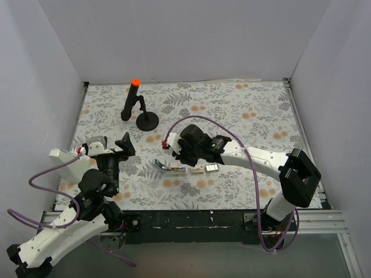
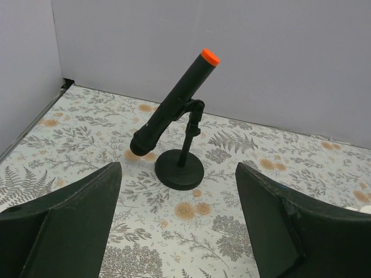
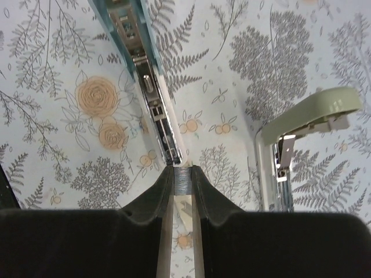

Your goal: Load the staples into the stapler

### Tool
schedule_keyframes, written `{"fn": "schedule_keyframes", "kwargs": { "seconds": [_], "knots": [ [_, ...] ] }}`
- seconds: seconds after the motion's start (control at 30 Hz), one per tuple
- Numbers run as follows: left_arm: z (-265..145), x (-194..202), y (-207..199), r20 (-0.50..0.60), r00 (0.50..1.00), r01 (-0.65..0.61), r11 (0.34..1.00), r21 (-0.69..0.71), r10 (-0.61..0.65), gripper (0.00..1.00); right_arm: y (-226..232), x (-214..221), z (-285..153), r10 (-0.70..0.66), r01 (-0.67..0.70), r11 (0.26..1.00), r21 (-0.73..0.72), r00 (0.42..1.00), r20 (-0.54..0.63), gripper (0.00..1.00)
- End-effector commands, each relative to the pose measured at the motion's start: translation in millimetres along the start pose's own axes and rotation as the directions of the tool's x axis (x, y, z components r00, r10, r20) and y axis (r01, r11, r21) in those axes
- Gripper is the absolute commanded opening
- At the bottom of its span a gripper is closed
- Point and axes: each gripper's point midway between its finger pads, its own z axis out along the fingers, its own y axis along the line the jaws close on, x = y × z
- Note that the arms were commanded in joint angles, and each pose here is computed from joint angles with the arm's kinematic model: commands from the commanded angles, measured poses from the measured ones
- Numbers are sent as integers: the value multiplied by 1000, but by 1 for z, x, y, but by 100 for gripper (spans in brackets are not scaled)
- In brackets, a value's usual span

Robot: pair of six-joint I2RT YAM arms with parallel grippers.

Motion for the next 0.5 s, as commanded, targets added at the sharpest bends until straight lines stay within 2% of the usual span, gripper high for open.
{"fn": "schedule_keyframes", "kwargs": {
  "seconds": [0.0,0.27,0.47],
  "knots": [
    [3,5,-6,-18,1000,-8,1000,21,9,80,-5,-47,0,-87,95,995,-29,977,197,8],
    [8,6,-10,-30,1000,7,999,35,-6,83,4,-55,14,-121,146,987,-71,953,278,8],
    [11,9,-7,-35,999,0,1000,24,1,93,4,-46,25,-123,154,985,-84,949,291,8]
  ]
}}
